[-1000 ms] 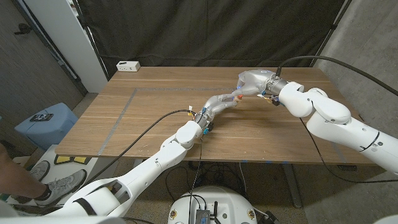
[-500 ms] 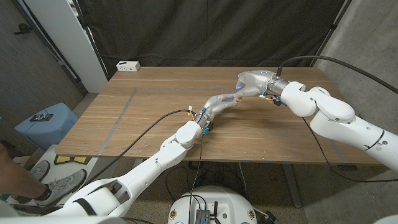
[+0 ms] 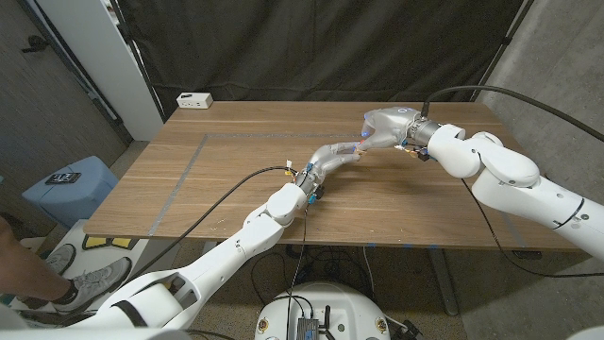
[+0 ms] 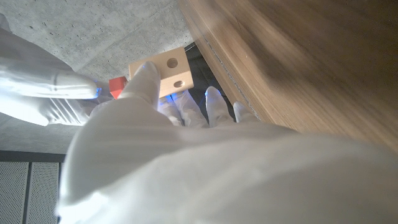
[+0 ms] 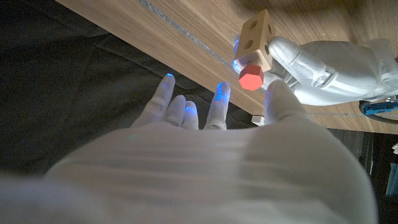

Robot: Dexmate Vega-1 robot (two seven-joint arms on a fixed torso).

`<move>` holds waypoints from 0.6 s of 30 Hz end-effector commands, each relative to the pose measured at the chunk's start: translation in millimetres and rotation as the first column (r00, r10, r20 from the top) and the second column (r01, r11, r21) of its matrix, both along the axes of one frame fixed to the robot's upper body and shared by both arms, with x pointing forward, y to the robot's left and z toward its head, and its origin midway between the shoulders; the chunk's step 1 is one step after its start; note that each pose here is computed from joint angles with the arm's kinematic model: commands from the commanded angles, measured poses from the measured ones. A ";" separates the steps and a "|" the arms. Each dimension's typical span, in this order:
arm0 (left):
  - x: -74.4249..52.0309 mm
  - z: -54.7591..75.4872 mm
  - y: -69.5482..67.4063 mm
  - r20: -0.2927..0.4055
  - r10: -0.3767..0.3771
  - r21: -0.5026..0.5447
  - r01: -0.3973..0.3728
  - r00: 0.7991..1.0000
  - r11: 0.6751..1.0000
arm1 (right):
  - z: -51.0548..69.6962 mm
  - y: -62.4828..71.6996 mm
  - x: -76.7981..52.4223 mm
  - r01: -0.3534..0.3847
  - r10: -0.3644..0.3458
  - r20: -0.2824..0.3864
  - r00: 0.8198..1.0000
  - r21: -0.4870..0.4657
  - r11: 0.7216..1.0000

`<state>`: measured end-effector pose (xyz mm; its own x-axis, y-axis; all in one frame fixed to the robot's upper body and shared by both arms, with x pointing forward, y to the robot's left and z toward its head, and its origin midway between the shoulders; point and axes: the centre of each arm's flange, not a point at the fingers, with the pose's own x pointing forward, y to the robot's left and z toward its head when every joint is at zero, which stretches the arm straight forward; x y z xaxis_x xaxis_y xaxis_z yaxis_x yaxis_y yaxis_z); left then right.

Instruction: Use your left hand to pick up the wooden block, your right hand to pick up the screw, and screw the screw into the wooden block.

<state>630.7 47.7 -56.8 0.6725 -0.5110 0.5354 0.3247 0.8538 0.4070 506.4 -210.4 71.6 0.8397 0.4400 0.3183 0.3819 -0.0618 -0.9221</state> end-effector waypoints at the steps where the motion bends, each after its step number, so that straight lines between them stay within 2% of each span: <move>1: 1.9 0.4 -0.8 -0.003 0.001 0.004 -0.001 1.000 1.000 | -1.8 -2.7 4.5 0.023 -0.023 -0.012 1.000 0.007 1.000; 18: 5.0 1.6 -2.2 -0.005 0.000 0.008 0.000 1.000 1.000 | -1.1 -3.3 10.2 0.022 -0.020 -0.033 0.999 0.038 0.999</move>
<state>633.7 46.4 -56.0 0.6743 -0.5136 0.5305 0.3255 0.8517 0.4107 512.6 -213.6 70.1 0.8545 0.4153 0.3121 0.3639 -0.0497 -0.9301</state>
